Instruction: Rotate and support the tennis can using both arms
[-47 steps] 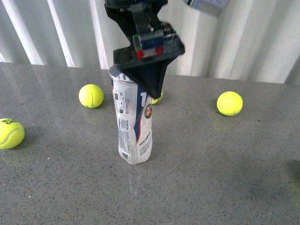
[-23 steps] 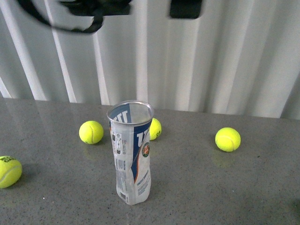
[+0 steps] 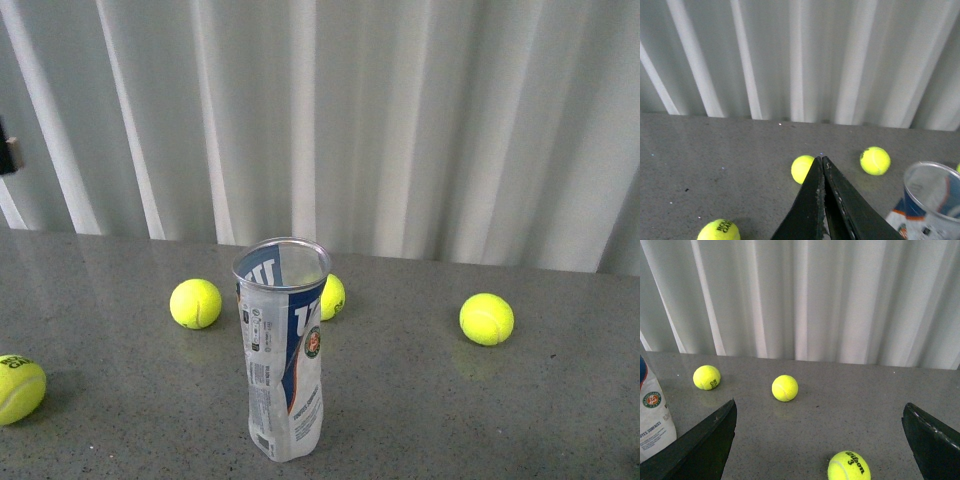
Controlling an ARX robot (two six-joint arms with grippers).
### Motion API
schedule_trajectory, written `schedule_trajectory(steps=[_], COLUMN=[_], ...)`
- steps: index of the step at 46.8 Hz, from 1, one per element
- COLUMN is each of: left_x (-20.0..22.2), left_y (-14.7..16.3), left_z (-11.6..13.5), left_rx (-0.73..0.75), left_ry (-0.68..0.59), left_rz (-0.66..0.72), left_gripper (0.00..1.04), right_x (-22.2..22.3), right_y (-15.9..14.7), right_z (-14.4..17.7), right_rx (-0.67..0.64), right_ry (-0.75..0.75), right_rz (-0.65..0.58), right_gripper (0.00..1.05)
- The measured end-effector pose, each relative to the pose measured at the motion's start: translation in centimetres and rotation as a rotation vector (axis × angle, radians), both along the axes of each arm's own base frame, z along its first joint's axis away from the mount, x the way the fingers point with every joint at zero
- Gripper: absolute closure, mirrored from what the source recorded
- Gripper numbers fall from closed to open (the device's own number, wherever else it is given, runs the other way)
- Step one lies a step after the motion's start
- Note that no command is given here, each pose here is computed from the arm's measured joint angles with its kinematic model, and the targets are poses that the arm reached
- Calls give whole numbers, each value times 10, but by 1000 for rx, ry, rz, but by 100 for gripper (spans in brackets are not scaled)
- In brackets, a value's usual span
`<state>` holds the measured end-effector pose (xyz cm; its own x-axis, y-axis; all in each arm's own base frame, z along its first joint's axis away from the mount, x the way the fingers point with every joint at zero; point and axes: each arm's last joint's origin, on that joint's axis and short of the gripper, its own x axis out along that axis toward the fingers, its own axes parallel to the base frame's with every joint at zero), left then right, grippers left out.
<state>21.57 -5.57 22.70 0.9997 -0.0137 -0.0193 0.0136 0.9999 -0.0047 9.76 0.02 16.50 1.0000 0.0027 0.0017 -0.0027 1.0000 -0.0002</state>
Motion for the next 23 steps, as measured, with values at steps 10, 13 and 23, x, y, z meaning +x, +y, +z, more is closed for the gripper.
schedule_trajectory(steps=[10,13,23], left_x=[-24,-30,-54], left_y=[20,25,39], left_z=[-15,-21,-37], left_rx=[1,1,0], left_ry=[-14,-10,-15], left_rz=[6,13,8], left_gripper=[101,101,101], right_x=[0,0,0], right_y=[0,0,0], right_z=[0,0,0], right_rx=[0,0,0], right_ry=[0,0,0], right_rz=[0,1,0], right_gripper=[7,7,7])
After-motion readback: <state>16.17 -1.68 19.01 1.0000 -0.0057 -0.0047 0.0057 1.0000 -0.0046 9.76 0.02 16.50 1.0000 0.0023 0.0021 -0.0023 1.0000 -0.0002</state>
